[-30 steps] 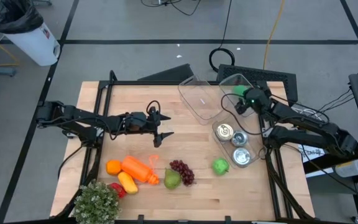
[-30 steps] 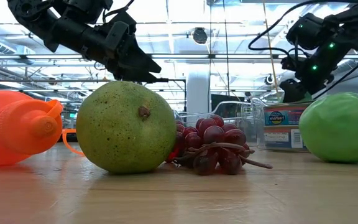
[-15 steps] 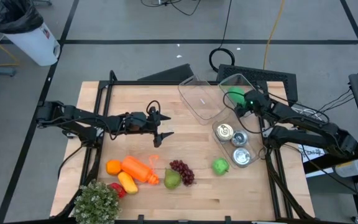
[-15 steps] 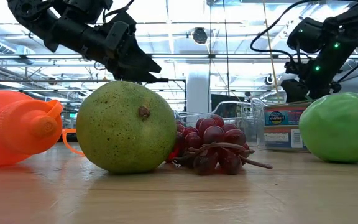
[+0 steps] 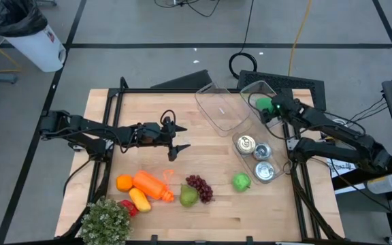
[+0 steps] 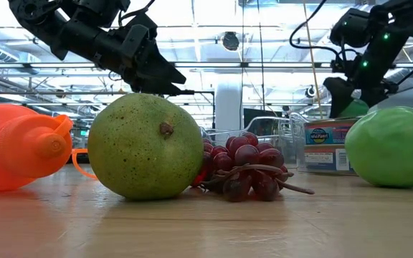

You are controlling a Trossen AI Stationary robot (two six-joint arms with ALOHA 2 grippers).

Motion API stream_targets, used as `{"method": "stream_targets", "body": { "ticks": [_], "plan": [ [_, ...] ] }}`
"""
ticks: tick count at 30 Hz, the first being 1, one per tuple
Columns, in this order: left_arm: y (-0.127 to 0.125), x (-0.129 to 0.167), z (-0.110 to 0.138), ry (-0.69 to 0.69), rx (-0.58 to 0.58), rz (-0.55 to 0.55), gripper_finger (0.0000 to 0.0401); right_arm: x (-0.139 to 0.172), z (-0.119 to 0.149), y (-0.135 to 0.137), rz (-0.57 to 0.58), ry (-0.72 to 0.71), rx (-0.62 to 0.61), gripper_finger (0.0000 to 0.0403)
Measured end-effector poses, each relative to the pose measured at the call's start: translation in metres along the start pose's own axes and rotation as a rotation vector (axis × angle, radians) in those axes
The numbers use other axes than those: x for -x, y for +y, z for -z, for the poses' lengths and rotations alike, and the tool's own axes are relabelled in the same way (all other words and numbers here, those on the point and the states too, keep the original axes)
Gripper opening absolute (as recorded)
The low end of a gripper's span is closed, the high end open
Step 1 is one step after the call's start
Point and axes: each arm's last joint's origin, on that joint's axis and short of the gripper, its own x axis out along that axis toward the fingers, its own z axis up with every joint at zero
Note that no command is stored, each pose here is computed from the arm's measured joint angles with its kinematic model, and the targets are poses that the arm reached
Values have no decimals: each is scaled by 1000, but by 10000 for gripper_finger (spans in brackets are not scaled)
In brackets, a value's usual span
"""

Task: Pick & Place Food Item
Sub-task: Put the green water bottle into the top right transparent bin

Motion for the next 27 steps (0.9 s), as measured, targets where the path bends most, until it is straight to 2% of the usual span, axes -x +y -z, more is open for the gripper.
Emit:
{"method": "stream_targets", "body": {
  "ticks": [3,7,14,23,27],
  "plan": [
    [0,0,0,0,0,0,351,0,0,0,4,3,3,356],
    [0,0,0,0,0,0,351,-2,-1,-5,97,-9,8,356],
    [0,0,0,0,0,0,351,-3,-1,-6,58,22,30,356],
    [0,0,0,1,-1,0,351,-6,-6,-2,30,-61,-6,356],
    [0,0,0,1,2,0,351,-9,-4,-2,-3,-47,-12,356]
  ]
}}
